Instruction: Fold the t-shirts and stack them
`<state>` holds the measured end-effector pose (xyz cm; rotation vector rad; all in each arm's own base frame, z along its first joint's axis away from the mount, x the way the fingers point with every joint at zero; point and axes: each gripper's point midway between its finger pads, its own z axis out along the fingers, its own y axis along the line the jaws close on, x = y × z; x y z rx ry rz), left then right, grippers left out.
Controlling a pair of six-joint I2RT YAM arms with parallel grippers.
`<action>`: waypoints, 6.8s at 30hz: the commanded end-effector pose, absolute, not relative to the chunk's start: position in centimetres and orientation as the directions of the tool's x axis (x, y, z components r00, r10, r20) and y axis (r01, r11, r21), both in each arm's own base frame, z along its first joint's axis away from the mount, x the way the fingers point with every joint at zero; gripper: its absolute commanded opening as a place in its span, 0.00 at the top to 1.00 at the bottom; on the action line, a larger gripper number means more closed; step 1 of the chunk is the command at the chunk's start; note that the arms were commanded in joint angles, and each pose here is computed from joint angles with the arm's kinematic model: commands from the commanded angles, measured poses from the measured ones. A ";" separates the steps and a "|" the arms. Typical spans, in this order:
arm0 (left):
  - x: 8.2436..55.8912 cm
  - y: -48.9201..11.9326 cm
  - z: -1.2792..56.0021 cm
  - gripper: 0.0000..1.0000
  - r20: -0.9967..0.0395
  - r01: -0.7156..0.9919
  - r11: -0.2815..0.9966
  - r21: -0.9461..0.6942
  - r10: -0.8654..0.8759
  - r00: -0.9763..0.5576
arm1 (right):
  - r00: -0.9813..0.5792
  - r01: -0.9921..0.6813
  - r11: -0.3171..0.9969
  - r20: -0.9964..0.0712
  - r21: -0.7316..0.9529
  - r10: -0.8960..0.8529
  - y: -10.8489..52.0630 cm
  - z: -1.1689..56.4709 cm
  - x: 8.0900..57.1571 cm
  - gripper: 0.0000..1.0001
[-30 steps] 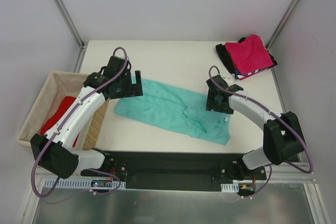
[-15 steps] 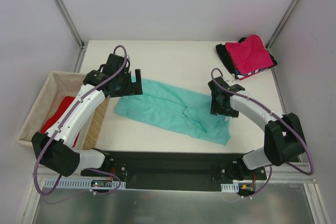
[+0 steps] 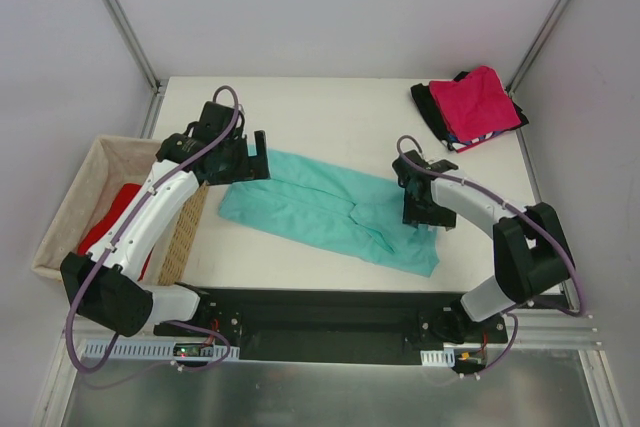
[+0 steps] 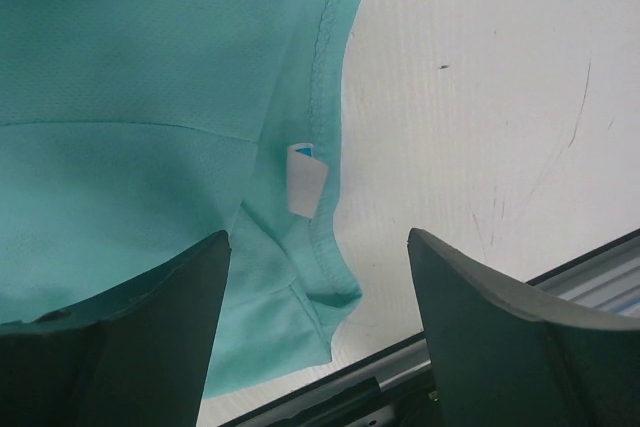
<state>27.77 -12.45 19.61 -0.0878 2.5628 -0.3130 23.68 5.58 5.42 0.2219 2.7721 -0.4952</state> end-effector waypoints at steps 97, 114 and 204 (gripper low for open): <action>27.9 -9.6 18.6 0.02 -0.514 -0.062 0.967 -0.248 -0.185 -0.838 | -0.965 0.147 0.876 -0.260 -0.459 0.026 7.5 2.8 29.1 0.24; 28.2 -9.3 18.7 0.02 -0.515 -0.067 0.966 -0.251 -0.192 -0.835 | -0.963 0.139 0.865 -0.270 -0.483 0.005 7.0 4.5 33.6 0.25; 29.6 -10.9 16.6 0.02 -0.451 -0.047 0.950 -0.310 -0.190 -0.872 | -0.742 0.152 0.969 -0.670 -0.193 -0.017 9.8 20.4 47.5 0.03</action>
